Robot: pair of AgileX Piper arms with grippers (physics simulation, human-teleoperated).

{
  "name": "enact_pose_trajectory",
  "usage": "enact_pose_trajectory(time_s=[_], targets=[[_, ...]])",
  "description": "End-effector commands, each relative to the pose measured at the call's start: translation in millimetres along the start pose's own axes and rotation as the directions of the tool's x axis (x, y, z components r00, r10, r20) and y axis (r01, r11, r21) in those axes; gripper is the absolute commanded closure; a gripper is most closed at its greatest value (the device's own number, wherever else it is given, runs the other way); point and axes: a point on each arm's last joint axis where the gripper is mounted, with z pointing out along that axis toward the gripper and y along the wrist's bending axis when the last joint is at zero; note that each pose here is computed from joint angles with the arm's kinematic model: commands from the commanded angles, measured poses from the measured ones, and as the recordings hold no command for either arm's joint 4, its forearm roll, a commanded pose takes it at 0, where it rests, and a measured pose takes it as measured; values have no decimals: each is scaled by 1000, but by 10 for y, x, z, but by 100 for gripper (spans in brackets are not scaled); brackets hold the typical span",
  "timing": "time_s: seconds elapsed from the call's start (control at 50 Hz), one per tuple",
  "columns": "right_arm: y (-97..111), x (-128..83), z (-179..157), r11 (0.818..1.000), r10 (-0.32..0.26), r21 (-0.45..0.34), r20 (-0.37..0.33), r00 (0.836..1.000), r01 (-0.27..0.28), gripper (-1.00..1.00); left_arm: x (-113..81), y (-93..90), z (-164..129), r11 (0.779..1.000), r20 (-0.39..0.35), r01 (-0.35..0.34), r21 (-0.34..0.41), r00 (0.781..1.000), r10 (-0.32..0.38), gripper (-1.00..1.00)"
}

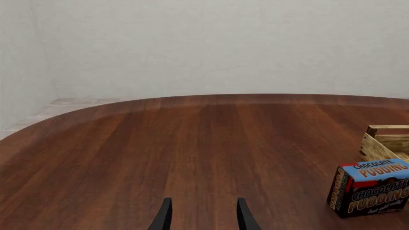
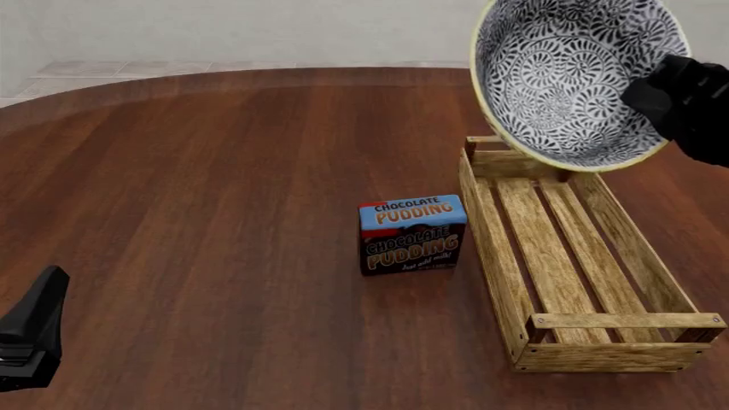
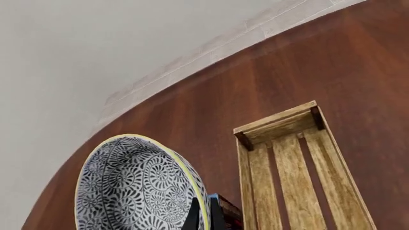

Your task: Pick up the bowl on the left and put it in the tray.

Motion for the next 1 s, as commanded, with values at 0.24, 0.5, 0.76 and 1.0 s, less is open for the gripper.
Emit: enact_pose_trajectory(time_s=[0.24, 0.5, 0.76, 1.0], targets=[[-276, 114, 185, 989, 115, 91, 20, 993, -116, 100, 0, 0, 0, 1000, 0, 0, 0, 1000, 0, -100], [-464, 300, 350, 976, 172, 135, 8, 985, -172, 100, 0, 0, 0, 1000, 0, 0, 0, 1000, 0, -100], [-675, 504, 519, 953, 244, 182, 4, 970, -240, 100, 0, 0, 0, 1000, 0, 0, 0, 1000, 0, -100], [-876, 608, 642, 929, 291, 236, 19, 957, -287, 100, 0, 0, 0, 1000, 0, 0, 0, 1000, 0, -100]])
